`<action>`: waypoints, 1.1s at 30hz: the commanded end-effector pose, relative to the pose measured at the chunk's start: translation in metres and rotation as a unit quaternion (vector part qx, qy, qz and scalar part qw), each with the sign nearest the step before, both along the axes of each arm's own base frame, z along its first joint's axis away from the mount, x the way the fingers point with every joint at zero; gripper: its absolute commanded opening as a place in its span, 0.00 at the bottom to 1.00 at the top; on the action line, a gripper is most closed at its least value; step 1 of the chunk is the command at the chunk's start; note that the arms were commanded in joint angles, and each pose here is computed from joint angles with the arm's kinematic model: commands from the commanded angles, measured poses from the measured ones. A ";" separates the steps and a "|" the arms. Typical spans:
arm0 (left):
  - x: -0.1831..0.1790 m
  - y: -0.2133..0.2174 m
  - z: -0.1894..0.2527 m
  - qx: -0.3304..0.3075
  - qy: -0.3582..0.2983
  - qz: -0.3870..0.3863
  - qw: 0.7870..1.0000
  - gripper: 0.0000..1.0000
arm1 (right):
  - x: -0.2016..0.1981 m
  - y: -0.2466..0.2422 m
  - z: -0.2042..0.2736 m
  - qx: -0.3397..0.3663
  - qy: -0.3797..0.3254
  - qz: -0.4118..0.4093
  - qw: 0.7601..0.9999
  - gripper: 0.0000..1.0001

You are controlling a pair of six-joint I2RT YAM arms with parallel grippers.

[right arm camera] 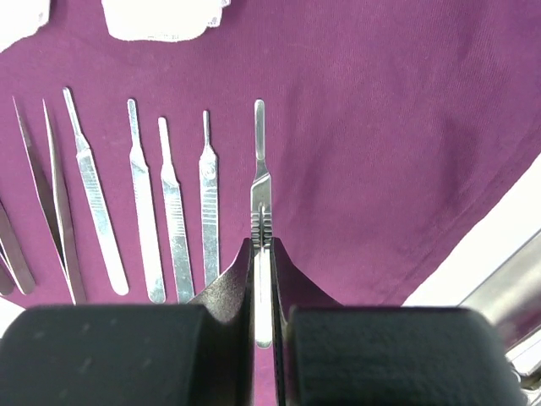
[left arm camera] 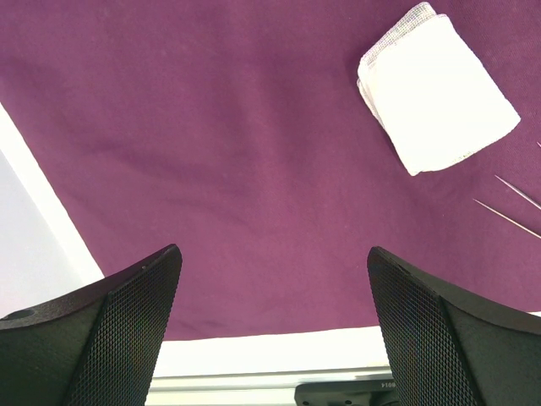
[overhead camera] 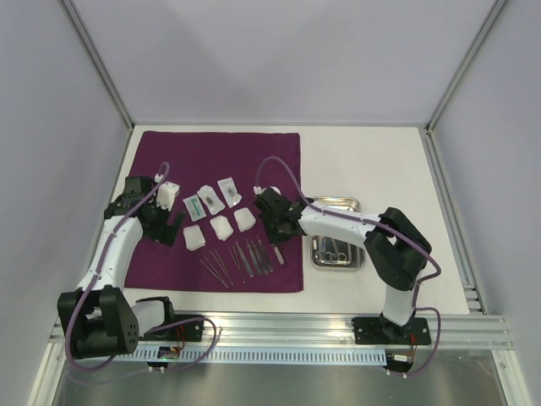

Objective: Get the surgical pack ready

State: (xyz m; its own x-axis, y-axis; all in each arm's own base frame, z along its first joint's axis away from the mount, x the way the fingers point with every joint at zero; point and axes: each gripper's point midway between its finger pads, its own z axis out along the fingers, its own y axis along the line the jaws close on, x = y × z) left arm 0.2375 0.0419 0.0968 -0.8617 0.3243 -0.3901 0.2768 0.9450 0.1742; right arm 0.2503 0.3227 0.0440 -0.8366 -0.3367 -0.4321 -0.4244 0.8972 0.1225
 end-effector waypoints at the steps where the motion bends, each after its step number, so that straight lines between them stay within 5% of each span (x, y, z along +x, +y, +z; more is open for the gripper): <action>1: 0.010 0.001 0.019 0.004 -0.034 -0.007 0.999 1.00 | 0.004 0.007 0.020 0.040 -0.017 -0.012 0.999 0.01; 12: 0.011 -0.001 0.021 -0.003 -0.036 -0.007 0.999 1.00 | 0.032 -0.095 0.079 0.046 -0.083 -0.125 0.988 0.00; 19: 0.013 -0.002 0.020 -0.006 -0.037 -0.009 0.999 1.00 | 0.028 -0.182 0.025 -0.028 -0.043 -0.190 0.980 0.01; 33: 0.013 -0.002 0.015 -0.005 -0.031 -0.011 0.999 1.00 | 0.023 -0.185 -0.018 -0.033 0.003 -0.208 0.978 0.00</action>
